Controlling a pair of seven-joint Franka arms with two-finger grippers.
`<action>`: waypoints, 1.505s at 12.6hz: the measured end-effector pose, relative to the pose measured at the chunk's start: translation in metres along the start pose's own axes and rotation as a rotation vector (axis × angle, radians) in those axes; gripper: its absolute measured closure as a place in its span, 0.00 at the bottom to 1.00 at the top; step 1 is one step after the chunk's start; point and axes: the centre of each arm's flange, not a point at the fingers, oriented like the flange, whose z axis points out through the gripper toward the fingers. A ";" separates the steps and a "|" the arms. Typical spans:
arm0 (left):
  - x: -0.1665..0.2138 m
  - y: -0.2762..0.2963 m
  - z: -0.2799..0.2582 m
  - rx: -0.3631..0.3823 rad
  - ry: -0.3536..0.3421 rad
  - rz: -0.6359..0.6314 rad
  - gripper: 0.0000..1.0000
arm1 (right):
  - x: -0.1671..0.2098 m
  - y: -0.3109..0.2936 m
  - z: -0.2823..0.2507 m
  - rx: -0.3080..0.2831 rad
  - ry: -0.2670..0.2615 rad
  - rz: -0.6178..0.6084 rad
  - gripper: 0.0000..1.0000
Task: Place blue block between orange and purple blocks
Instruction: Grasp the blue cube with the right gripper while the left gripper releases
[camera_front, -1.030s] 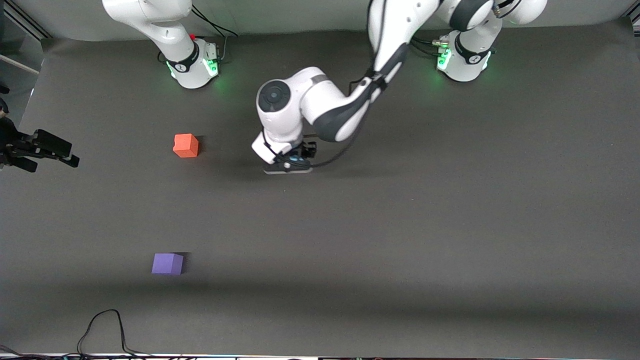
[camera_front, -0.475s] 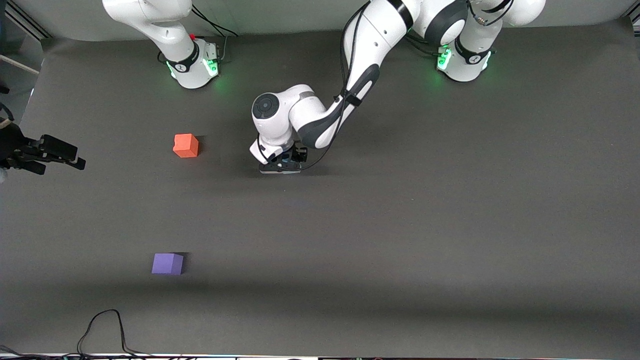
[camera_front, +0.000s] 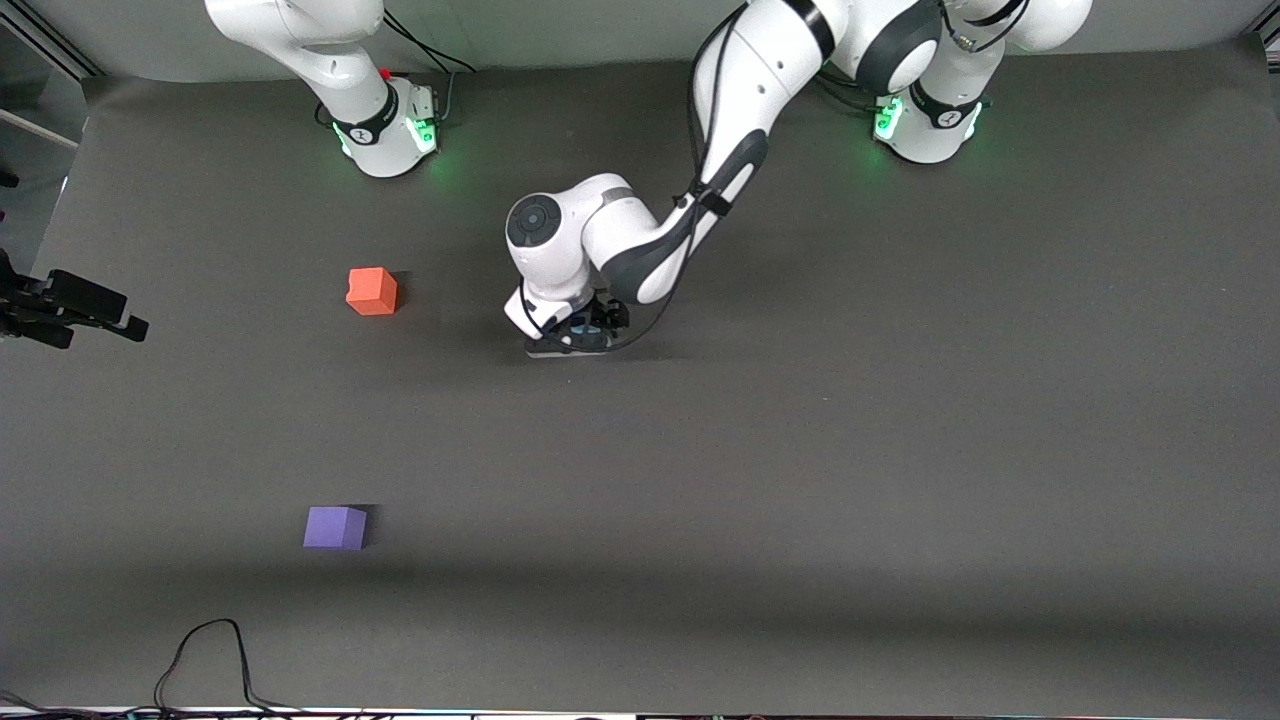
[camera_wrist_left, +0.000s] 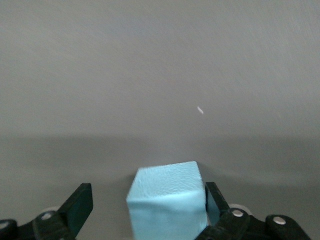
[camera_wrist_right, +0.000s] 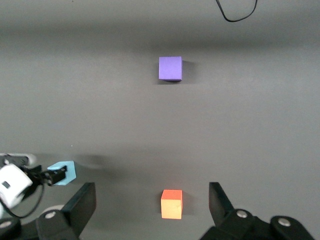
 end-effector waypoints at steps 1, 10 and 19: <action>0.029 -0.021 -0.030 -0.015 -0.028 -0.025 0.00 | -0.002 0.000 -0.001 0.001 -0.007 0.002 0.00; 0.225 -0.478 -0.226 -0.193 -0.204 0.021 0.00 | -0.041 -0.215 0.022 -0.026 -0.143 0.100 0.00; 0.174 -0.656 -0.331 -0.070 -0.078 0.114 0.00 | -0.141 -0.421 0.143 -0.137 -0.248 0.019 0.00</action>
